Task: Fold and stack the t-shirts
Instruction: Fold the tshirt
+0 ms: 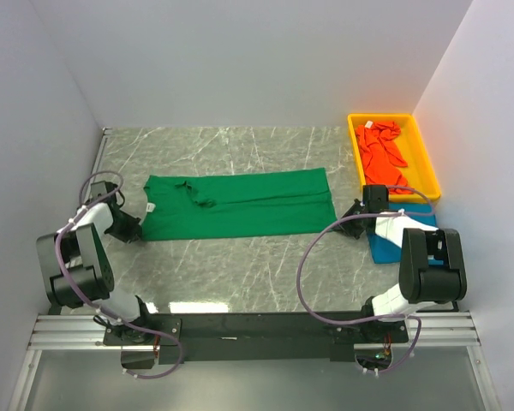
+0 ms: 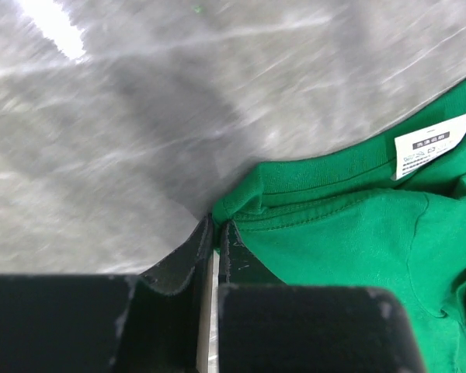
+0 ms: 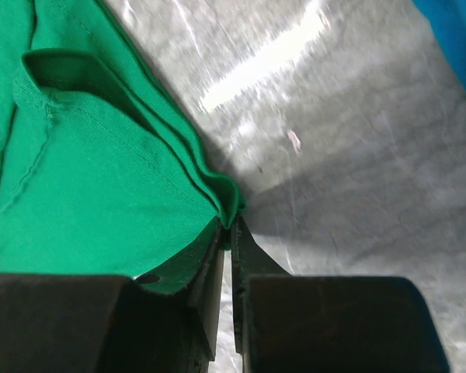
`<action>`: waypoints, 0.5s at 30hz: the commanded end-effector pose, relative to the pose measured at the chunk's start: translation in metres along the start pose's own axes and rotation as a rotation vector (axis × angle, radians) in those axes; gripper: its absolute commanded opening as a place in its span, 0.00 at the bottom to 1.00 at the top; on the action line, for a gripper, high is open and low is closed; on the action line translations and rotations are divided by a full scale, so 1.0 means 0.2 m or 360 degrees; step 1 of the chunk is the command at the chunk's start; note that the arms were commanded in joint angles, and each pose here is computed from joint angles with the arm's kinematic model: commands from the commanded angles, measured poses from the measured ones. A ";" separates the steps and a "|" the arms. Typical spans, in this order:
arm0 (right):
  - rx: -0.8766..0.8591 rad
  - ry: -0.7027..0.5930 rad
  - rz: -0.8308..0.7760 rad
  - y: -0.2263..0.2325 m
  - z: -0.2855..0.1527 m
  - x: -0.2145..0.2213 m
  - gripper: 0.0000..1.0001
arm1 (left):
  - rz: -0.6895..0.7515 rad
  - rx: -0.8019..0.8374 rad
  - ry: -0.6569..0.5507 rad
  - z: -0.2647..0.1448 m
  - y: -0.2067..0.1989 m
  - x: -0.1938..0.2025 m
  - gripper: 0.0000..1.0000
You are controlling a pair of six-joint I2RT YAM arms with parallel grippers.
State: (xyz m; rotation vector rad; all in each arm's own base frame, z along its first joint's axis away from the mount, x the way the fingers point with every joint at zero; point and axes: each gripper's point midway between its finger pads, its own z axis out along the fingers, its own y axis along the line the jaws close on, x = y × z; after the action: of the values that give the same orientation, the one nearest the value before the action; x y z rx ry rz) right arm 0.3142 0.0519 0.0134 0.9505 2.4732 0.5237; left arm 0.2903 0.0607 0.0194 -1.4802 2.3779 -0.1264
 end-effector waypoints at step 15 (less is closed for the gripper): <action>0.0164 -0.0113 -0.0249 -0.15 -0.25 0.02 0.60 | -0.0103 0.0005 -0.0327 -0.29 0.20 -0.06 0.63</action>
State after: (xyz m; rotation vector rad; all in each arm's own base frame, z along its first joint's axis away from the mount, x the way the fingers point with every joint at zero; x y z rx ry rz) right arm 0.2707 0.0400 0.0226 0.8468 2.5308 0.4145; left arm 0.2363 0.0688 0.0400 -1.5159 2.2499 -0.0481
